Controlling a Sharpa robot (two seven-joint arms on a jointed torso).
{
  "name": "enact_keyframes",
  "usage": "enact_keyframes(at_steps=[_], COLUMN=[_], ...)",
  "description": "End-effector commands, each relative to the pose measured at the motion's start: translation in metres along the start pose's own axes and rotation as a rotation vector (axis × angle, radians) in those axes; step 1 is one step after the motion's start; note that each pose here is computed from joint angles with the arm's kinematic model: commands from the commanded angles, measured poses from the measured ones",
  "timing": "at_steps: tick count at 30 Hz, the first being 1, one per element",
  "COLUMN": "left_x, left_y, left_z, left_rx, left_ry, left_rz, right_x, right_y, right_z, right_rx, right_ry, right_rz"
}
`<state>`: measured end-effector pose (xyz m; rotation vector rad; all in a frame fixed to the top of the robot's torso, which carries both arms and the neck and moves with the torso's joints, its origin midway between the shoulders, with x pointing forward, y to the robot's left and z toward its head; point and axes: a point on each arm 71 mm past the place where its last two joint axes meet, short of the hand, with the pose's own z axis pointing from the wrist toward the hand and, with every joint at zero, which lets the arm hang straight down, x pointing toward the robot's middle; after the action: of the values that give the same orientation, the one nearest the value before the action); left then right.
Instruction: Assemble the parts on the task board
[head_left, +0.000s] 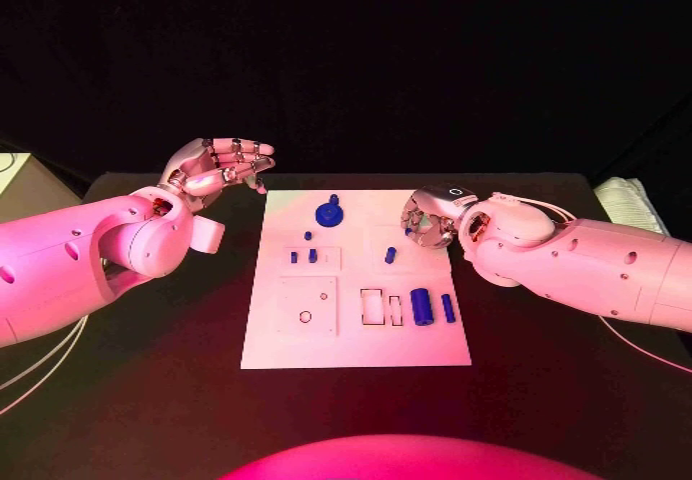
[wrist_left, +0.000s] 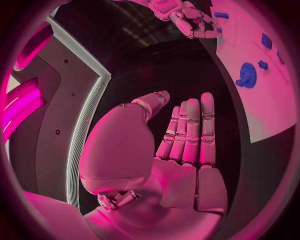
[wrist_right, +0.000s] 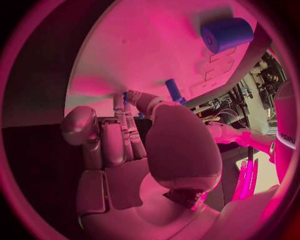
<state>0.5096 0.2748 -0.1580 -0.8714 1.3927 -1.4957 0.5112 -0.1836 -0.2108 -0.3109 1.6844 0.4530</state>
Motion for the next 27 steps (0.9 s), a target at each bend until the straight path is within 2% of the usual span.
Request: enact_keyframes(at_steps=[1,16,21,27], left_x=[0.0013,0.0009,0.0006,-0.0005], left_y=[-0.0012,-0.0008,-0.0007,-0.0002], left_z=[0.0005,0.0001,0.0001,0.0005], left_rx=[0.014,0.007,0.005,0.004], left_ry=[0.000,0.000,0.000,-0.002], left_rz=[-0.013,-0.011,-0.009,-0.007], right_x=[0.0100,0.0135,0.0115,0.0063], right_y=[0.0027,0.0083,0.0072,0.0055], right_z=[-0.0007,-0.0001,-0.0016,-0.0065], right_rx=[0.001,0.012,0.021,0.021], right_ry=[0.045,0.030,-0.002,-0.067], right_rz=[0.008,-0.010,-0.014,-0.002])
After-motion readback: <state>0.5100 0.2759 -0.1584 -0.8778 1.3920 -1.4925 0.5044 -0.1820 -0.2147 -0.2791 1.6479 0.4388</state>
